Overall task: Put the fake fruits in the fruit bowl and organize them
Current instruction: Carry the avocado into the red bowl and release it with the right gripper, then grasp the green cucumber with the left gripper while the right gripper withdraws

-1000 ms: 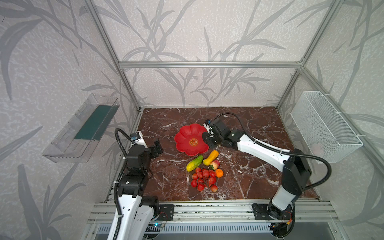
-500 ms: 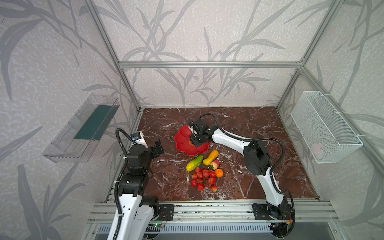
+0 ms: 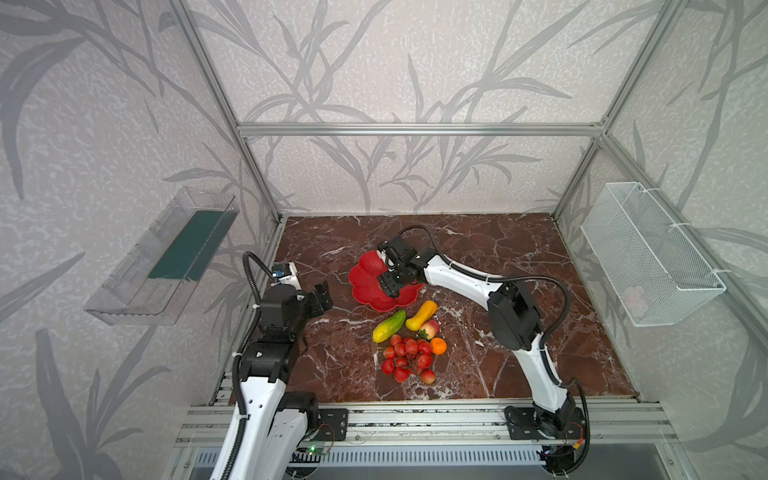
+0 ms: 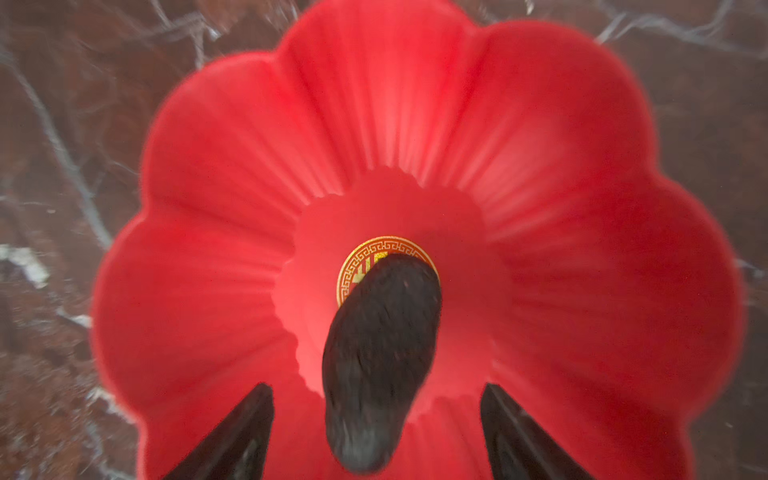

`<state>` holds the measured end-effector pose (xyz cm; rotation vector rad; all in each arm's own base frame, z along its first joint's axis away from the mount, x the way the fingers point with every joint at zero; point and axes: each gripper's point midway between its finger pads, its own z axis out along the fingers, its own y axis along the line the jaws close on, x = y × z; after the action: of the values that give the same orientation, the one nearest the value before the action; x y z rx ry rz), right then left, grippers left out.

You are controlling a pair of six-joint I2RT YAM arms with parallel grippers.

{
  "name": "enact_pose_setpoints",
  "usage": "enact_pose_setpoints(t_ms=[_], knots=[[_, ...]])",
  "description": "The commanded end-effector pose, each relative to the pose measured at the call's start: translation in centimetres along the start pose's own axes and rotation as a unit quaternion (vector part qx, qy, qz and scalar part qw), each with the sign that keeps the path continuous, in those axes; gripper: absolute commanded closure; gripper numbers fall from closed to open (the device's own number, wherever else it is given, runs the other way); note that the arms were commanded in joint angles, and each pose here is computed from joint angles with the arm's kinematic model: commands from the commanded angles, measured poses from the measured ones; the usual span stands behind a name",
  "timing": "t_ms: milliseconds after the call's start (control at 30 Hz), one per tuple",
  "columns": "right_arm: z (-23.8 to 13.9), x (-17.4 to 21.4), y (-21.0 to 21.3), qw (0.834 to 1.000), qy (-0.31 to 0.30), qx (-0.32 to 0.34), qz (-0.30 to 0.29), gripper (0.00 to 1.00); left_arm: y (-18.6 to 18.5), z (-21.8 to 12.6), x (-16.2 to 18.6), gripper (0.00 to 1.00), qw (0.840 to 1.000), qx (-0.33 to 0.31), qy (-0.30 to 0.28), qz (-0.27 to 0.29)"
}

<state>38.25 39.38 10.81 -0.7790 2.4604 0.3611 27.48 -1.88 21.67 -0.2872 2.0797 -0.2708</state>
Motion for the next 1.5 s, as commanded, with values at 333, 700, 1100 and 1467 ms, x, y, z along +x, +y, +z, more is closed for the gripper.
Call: enact_pose_setpoints(t_ms=[333, 700, 1100, 1467], knots=[[-17.9, 3.8, -6.3, 0.970, -0.214, -0.013, 0.115, 0.01, -8.2, 0.4, 10.6, 0.26, 0.965, 0.082, 0.214, 0.125], [-18.7, 10.6, -9.7, 0.968, -0.183, 0.017, 0.168, 0.01, -10.9, 3.2, 15.9, 0.25, 0.933, 0.068, 0.273, 0.225], [-20.0, 11.7, -10.5, 0.966, -0.192, 0.029, 0.170, 0.01, -11.7, 6.7, 18.1, 0.20, 0.919, 0.052, 0.299, 0.253], [-20.3, 12.1, -10.6, 0.967, -0.192, 0.031, 0.167, 0.01, -12.0, 8.9, 20.2, 0.28, 0.900, 0.030, 0.341, 0.268]])
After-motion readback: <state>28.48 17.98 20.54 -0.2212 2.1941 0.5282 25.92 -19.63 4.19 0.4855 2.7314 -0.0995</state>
